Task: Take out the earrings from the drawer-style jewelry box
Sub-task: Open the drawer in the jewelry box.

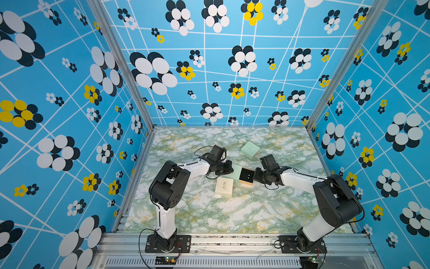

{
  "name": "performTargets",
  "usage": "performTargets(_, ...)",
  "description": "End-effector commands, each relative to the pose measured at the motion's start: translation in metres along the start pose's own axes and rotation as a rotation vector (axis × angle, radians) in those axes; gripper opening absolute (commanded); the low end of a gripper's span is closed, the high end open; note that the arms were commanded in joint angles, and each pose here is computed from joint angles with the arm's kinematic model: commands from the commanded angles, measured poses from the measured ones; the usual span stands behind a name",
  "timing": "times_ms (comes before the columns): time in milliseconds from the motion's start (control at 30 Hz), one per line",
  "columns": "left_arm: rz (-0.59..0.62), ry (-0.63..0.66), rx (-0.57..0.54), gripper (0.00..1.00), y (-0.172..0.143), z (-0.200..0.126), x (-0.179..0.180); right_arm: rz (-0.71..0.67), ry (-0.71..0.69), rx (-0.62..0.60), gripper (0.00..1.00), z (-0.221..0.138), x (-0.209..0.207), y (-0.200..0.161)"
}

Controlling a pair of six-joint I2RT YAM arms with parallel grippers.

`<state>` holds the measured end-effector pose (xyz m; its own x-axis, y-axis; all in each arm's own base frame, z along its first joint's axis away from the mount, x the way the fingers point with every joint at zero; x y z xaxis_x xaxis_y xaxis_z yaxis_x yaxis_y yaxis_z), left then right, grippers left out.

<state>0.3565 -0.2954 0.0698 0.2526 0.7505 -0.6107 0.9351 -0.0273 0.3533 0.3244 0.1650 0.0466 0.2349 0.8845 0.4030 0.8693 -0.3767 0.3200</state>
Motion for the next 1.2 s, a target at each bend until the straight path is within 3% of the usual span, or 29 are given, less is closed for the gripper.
performTargets(0,-0.070,0.101,0.085,0.00,-0.026,0.009,0.034,-0.024,-0.026,0.007,0.10,-0.007,-0.002,0.001)
performTargets(167,-0.069,0.100,0.086,0.00,-0.026,0.008,0.033,-0.039,-0.002,-0.006,0.24,-0.018,0.007,0.007)
performTargets(333,-0.069,0.100,0.085,0.00,-0.026,0.007,0.032,-0.078,0.025,-0.040,0.28,-0.037,0.019,0.018)
performTargets(533,-0.063,0.096,0.083,0.00,-0.023,0.007,0.028,-0.128,0.099,-0.027,0.28,-0.054,0.048,0.022)
performTargets(700,-0.053,0.090,0.081,0.00,-0.021,0.006,0.022,-0.172,0.088,0.040,0.27,-0.045,0.063,0.007)
performTargets(867,-0.039,0.078,0.075,0.00,-0.019,0.004,0.013,-0.177,0.049,0.074,0.21,-0.032,0.061,-0.002)
performTargets(1167,-0.030,0.073,0.067,0.00,-0.017,0.001,0.007,-0.201,-0.024,0.122,0.20,-0.023,0.050,-0.013)
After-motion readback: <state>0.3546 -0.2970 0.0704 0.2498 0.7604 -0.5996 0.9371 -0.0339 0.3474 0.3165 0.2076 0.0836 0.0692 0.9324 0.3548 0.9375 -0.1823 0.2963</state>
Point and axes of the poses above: each gripper's point midway between its finger pads, its own z axis out along the fingers, its own x axis along the line the jaws close on, y = z × x, the point moved 2 cm from there along -z, back along the fingers, and after that the axes turned 5 degrees about z, right-handed, at the moved point
